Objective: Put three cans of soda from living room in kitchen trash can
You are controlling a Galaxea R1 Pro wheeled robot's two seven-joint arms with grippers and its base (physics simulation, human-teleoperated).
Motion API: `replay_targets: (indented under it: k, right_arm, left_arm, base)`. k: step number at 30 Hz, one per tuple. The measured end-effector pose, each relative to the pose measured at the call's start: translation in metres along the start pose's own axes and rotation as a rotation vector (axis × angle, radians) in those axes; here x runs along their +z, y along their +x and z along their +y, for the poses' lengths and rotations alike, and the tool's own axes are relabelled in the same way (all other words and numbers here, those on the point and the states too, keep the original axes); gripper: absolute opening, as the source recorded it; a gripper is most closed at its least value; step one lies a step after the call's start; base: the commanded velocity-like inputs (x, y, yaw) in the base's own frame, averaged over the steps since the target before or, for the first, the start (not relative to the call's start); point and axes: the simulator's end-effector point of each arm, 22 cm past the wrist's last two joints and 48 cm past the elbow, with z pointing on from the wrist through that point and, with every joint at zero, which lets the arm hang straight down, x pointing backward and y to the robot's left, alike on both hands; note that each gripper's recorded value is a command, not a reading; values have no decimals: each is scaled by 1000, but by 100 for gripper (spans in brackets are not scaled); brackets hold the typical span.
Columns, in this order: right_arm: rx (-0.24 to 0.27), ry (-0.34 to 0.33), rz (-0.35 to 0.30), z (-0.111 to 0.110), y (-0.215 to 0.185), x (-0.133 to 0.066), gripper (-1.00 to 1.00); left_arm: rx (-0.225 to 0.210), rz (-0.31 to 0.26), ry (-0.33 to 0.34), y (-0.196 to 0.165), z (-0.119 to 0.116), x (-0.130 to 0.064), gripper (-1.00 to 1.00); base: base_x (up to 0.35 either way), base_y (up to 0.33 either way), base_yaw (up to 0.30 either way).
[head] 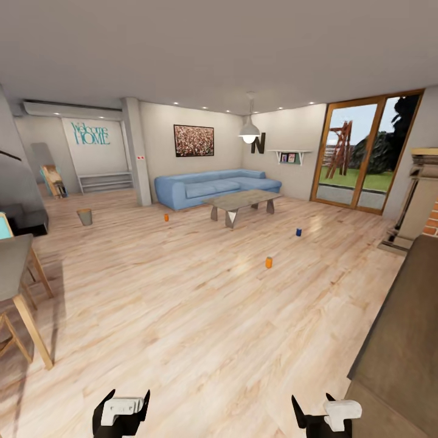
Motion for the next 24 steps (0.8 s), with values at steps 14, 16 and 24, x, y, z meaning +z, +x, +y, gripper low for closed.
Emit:
replay_targets:
  k: [14, 16, 24]
  right_arm:
    - [2, 0, 0, 1, 0, 0, 100]
    - [2, 0, 0, 1, 0, 0, 100]
    - [1, 1, 0, 1, 0, 0, 100]
  left_arm:
    - [0, 0, 0, 0, 0, 0, 100]
    - [1, 0, 0, 0, 0, 0, 100]
    - [2, 0, 0, 0, 0, 0, 100]
  base:
    - [317, 0, 88]
    - [290, 0, 220]
    - [275, 0, 243]
